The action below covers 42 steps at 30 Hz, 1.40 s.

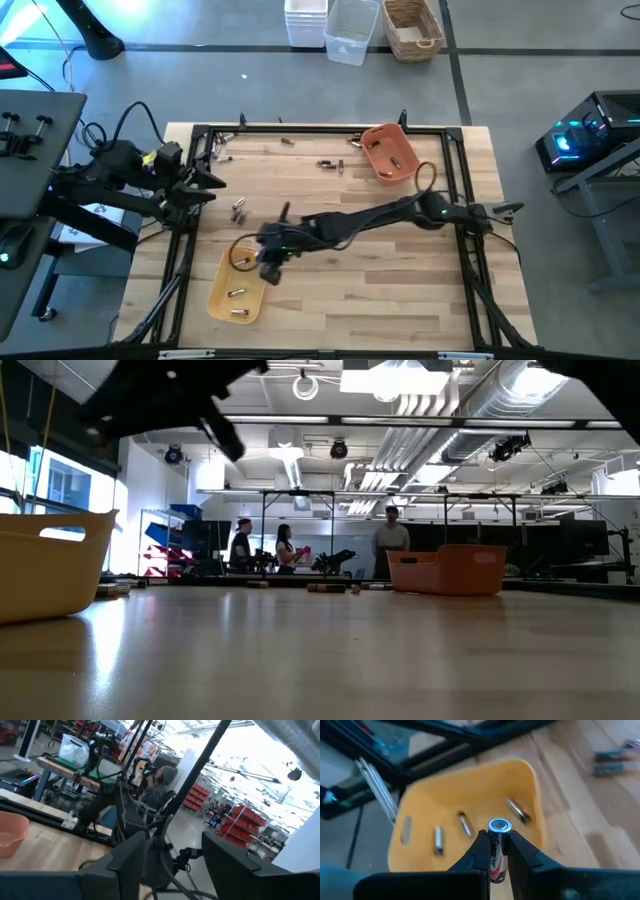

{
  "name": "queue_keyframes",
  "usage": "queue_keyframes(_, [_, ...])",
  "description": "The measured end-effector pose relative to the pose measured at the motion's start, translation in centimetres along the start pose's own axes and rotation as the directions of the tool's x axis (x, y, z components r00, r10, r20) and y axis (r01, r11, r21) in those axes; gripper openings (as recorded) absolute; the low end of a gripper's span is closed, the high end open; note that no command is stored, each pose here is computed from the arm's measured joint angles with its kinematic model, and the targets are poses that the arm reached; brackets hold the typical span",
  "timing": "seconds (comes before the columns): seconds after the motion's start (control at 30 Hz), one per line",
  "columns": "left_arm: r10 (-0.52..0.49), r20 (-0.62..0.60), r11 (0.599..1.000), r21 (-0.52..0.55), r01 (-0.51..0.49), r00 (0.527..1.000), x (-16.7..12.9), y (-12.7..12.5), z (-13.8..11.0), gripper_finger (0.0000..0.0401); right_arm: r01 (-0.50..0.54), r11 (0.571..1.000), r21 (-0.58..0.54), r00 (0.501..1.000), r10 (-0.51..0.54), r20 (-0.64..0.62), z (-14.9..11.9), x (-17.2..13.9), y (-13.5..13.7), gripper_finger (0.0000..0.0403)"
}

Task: Sort batteries
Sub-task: Put the silver battery into the yellow bin

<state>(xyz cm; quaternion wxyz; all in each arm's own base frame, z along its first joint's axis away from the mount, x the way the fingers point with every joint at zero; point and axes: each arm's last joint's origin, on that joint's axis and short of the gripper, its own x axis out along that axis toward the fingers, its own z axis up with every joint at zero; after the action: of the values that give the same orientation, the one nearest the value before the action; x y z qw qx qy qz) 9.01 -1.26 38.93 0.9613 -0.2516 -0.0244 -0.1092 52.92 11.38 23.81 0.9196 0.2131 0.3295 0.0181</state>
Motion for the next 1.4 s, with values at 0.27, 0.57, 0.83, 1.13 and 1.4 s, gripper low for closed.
queue_keyframes(0.27, [0.002, -0.003, 1.0, 0.018, -0.002, 1.0, 0.0, 0.0, 0.0, 0.0188, -0.115, 0.985, 0.131, 0.993, 0.11, 0.047, -1.1, 4.9, -0.9, 0.0035])
queue_keyframes(0.57, [0.017, -0.007, 0.999, 0.029, -0.017, 1.0, 0.0, 0.1, -0.1, 0.0188, -0.109, 0.991, 0.078, 0.994, 0.108, 0.02, -0.4, 4.3, -1.2, 0.0204])
queue_keyframes(0.83, [0.033, -0.032, 0.998, 0.058, -0.031, 0.999, 0.0, 0.2, -0.4, 0.0188, 0.086, 0.995, -0.058, 0.994, -0.09, -0.069, 2.6, -2.0, -2.3, 0.0222])
queue_keyframes(1.13, [0.123, -0.099, 0.988, 0.102, -0.113, 0.987, 1.9, 1.0, -1.2, 0.0188, 0.436, 0.877, -0.2, 0.846, -0.475, -0.241, 3.8, -11.1, -6.3, 0.0218])
queue_keyframes(1.4, [0.227, -0.24, 0.972, 0.124, -0.202, 0.944, 5.3, 2.5, -3.0, 0.0188, 0.462, 0.883, -0.081, 0.84, -0.466, -0.277, -0.2, -14.0, -14.0, 0.0218])
